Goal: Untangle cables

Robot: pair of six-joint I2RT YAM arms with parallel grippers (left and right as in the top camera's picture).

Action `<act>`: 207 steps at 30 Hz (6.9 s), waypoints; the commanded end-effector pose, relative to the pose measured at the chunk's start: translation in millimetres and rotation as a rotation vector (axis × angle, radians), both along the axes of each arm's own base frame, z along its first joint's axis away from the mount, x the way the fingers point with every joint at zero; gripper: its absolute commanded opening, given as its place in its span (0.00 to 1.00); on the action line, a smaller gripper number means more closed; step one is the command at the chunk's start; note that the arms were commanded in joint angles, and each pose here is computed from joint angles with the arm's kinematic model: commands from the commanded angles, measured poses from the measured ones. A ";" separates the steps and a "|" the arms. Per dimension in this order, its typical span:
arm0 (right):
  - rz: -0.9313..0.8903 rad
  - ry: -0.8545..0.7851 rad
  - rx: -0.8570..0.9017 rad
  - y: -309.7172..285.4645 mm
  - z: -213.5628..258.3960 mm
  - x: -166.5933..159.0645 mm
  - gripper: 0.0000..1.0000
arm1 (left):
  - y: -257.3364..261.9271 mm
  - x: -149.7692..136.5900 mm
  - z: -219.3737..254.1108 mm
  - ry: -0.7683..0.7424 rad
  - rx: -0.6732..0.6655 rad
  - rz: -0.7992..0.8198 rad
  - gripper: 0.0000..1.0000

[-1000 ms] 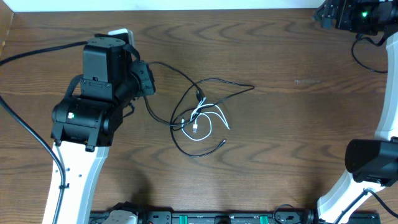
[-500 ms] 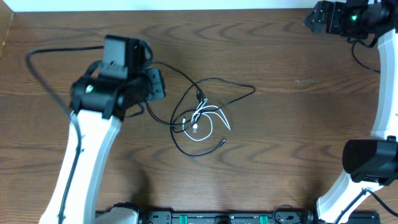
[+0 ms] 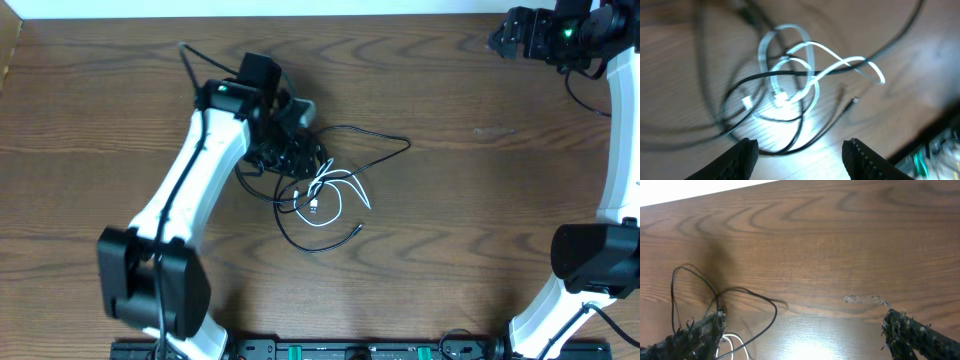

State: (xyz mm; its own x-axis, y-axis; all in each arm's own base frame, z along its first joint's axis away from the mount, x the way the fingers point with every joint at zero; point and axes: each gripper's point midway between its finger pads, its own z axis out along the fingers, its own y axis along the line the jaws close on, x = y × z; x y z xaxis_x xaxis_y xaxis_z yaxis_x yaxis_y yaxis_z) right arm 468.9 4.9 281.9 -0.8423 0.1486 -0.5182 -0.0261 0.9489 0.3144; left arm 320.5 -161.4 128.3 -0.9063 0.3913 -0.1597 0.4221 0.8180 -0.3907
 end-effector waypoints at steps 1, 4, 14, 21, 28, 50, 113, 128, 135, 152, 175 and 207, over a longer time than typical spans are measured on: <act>0.023 0.000 -0.001 6.7 4.5 -7.2 0.99 | -20.9 -8.3 -6.1 -0.001 -0.137 -0.190 0.59; 0.023 0.011 0.001 7.0 3.1 -9.4 0.99 | -21.4 -6.7 -20.8 0.009 -0.135 -0.235 0.59; 0.023 0.014 0.001 7.0 2.7 -10.1 0.99 | -26.5 11.1 -61.9 0.029 -0.131 -0.235 0.56; 0.023 0.033 0.004 7.5 0.2 -13.6 0.99 | -27.6 19.7 -65.2 0.015 -0.126 -0.201 0.35; 0.041 0.049 0.004 15.6 -4.0 -16.0 0.99 | -24.4 29.3 -47.7 -0.022 -0.096 -0.141 0.09; 0.193 0.048 0.002 83.9 -4.1 -23.8 0.99 | -3.3 30.3 141.0 -0.517 -0.141 0.087 0.08; 0.154 0.043 0.313 278.5 -94.4 -15.5 0.01 | -4.6 58.6 213.8 -0.598 -0.390 0.467 0.07; 0.584 -0.041 0.241 232.4 -97.0 -28.2 0.01 | 54.0 59.5 185.6 -0.510 -0.264 0.620 0.08; 0.777 -0.107 0.390 275.1 -71.5 -52.0 0.31 | 42.6 52.7 186.5 -0.479 -0.311 0.564 0.07; 0.607 0.068 0.555 341.5 -51.7 -77.7 0.51 | 44.2 41.4 164.0 -0.455 -0.221 0.446 0.07; 0.255 0.092 0.569 360.2 -53.0 -54.7 0.41 | 44.0 39.3 162.4 -0.443 -0.219 0.445 0.07; 0.259 0.086 0.613 377.8 -54.1 -52.9 0.42 | 44.9 37.0 159.7 -0.423 -0.213 0.462 0.08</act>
State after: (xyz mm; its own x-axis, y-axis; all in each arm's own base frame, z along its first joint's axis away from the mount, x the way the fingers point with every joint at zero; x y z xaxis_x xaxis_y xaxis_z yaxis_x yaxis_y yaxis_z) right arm 415.2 379.1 230.4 -0.9264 0.1592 -0.3412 -0.2011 0.5569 0.8059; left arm 356.7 -113.7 280.1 -0.8217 -0.1000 -0.5611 0.1855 0.8839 -0.4292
